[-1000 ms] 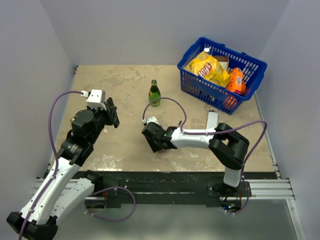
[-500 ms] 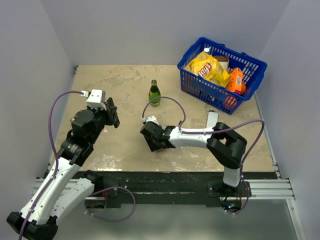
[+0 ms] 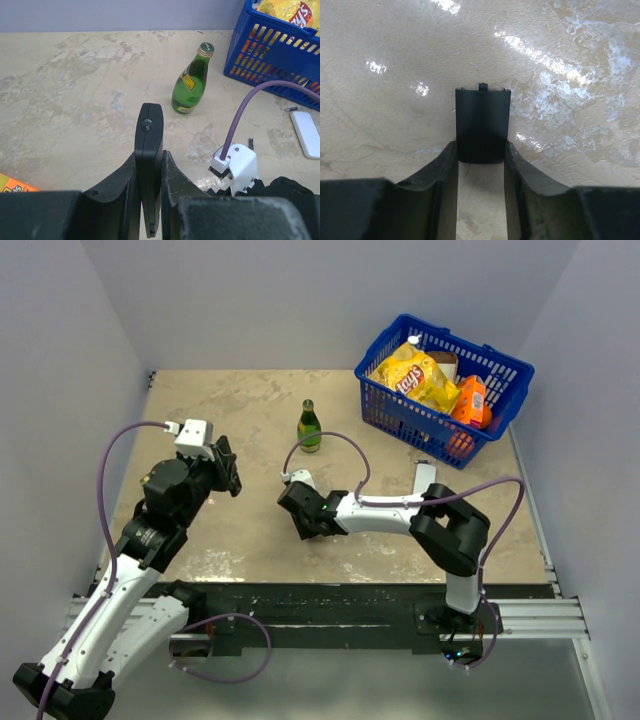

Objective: Load the batteries into the remote control
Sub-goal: Pick up the battery cover at the center of the board.

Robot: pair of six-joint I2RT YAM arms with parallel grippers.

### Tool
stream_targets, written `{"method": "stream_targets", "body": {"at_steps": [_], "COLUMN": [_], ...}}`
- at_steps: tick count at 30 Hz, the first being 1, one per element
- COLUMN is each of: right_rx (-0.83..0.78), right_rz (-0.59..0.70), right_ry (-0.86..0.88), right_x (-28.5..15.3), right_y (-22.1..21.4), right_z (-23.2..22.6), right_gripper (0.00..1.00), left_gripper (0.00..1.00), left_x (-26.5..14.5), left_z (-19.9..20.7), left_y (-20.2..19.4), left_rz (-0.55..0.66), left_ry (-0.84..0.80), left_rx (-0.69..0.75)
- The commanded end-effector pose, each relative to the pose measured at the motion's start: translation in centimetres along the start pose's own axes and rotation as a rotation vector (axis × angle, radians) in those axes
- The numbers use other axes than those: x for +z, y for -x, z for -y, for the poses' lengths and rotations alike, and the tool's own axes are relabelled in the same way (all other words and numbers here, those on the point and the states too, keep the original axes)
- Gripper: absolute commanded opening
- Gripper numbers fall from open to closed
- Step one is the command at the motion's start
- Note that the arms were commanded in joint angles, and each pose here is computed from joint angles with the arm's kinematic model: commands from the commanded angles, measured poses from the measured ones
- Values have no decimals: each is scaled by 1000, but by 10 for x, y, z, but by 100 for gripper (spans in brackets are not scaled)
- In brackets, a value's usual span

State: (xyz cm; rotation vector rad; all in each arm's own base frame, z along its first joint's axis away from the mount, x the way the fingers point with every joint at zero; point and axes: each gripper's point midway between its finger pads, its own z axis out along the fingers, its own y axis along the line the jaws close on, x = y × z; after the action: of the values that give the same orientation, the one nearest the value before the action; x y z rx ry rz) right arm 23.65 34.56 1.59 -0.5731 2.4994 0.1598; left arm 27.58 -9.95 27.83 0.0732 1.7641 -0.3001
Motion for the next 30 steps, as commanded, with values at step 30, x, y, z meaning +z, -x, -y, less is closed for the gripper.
{"method": "stream_targets", "body": {"at_steps": [30], "right_rx": [-90], "right_rz": [575], "right_ry": [386], "right_x": [-164], "right_y": [85], "right_z": [-7], "right_gripper": [15], "left_gripper": [0], "left_x": [21], "left_z": [86], "left_y": [-12], "left_rz": [40], "left_ry": [-424], "left_rx": [-500]}}
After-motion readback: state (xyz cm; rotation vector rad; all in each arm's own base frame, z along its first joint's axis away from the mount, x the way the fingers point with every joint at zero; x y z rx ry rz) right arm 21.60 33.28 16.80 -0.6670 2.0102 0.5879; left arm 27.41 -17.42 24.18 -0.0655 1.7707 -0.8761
